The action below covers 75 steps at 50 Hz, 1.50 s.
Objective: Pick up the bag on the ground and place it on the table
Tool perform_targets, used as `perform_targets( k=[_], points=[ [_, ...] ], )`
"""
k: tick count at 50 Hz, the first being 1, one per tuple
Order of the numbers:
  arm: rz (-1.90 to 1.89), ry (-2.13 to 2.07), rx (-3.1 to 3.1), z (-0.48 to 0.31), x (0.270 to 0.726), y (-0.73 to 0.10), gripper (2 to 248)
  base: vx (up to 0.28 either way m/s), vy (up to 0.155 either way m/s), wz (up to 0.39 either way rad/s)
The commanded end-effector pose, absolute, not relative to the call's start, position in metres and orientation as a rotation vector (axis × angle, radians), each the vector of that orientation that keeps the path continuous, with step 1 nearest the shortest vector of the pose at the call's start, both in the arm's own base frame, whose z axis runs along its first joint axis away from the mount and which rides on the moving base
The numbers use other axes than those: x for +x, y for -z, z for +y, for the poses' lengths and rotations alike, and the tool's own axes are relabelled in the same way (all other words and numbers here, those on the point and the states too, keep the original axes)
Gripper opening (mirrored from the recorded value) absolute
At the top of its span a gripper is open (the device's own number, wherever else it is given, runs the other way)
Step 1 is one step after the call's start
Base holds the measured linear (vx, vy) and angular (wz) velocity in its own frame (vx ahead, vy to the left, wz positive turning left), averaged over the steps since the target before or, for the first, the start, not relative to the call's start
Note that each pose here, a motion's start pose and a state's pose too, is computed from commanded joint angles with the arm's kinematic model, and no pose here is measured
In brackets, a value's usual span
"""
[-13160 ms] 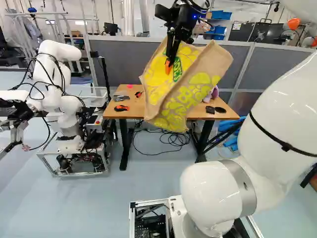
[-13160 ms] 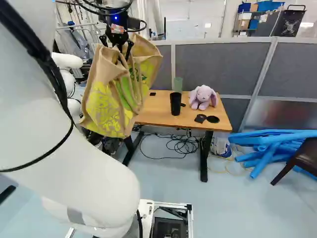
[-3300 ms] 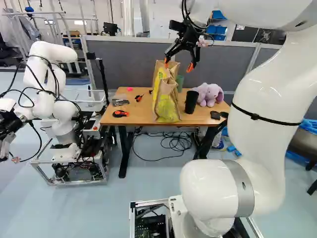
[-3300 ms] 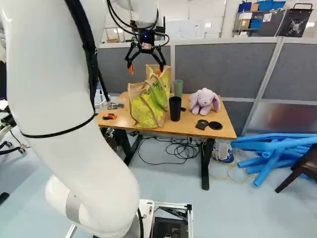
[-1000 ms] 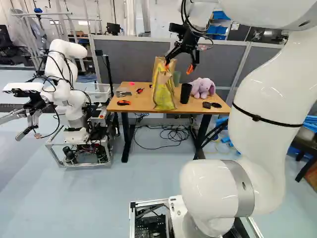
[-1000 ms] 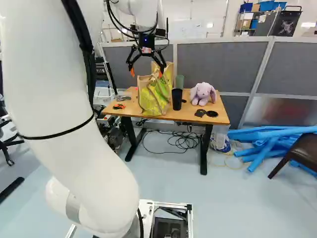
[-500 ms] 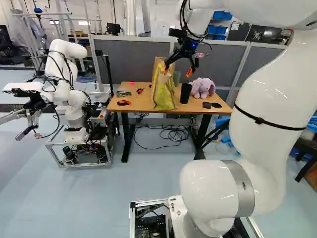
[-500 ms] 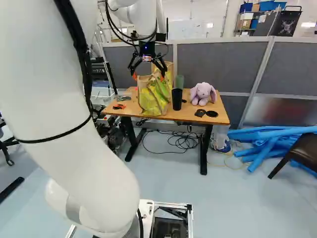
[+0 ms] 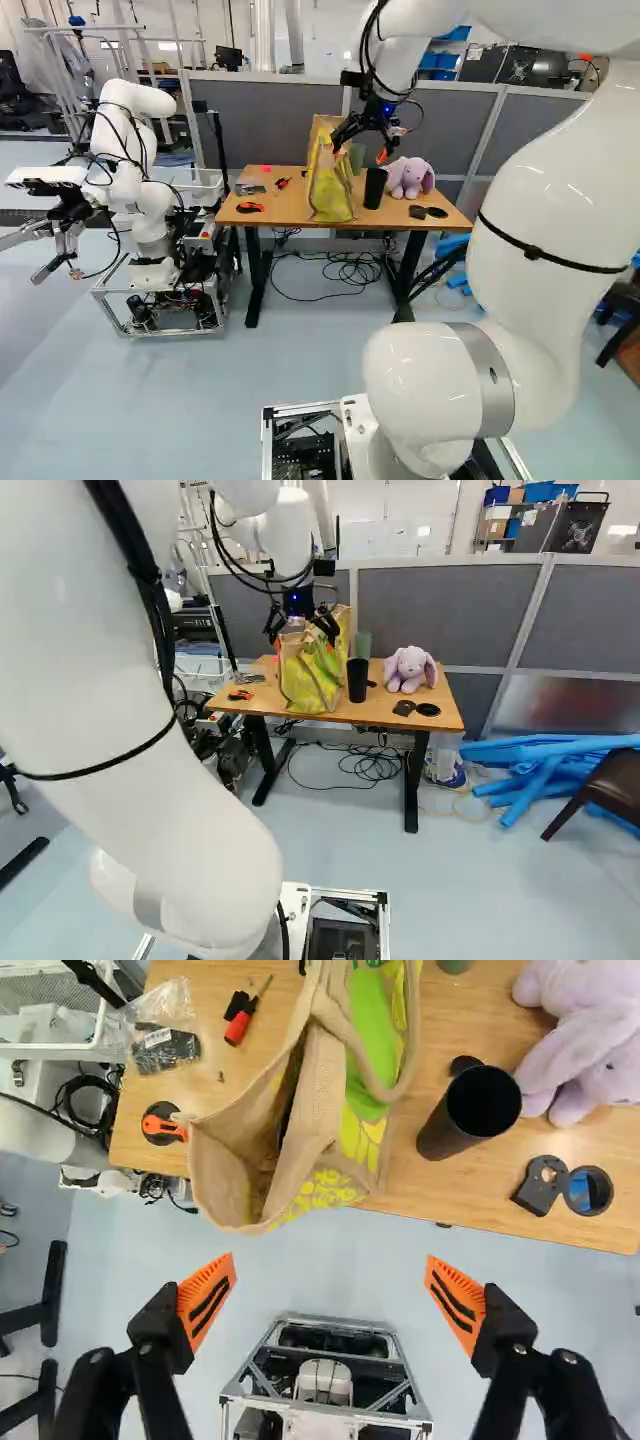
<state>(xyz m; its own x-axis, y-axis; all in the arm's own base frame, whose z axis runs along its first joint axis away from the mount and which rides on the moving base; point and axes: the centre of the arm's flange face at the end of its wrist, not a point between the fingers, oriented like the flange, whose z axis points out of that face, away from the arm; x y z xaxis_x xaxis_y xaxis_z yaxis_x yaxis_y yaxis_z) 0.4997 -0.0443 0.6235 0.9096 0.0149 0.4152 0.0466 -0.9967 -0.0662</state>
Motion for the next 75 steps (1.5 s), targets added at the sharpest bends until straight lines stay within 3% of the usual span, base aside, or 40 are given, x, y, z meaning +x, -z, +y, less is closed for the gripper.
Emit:
perform_targets(
  k=[34,75],
  points=[
    [0.014,0.966,-2.992,-0.035,0.467,-0.546,247,0.0,0.0,0.0],
    [0.032,1.401,-2.866,-0.019,0.392,-0.452,247,0.0,0.0,0.0]
  ],
)
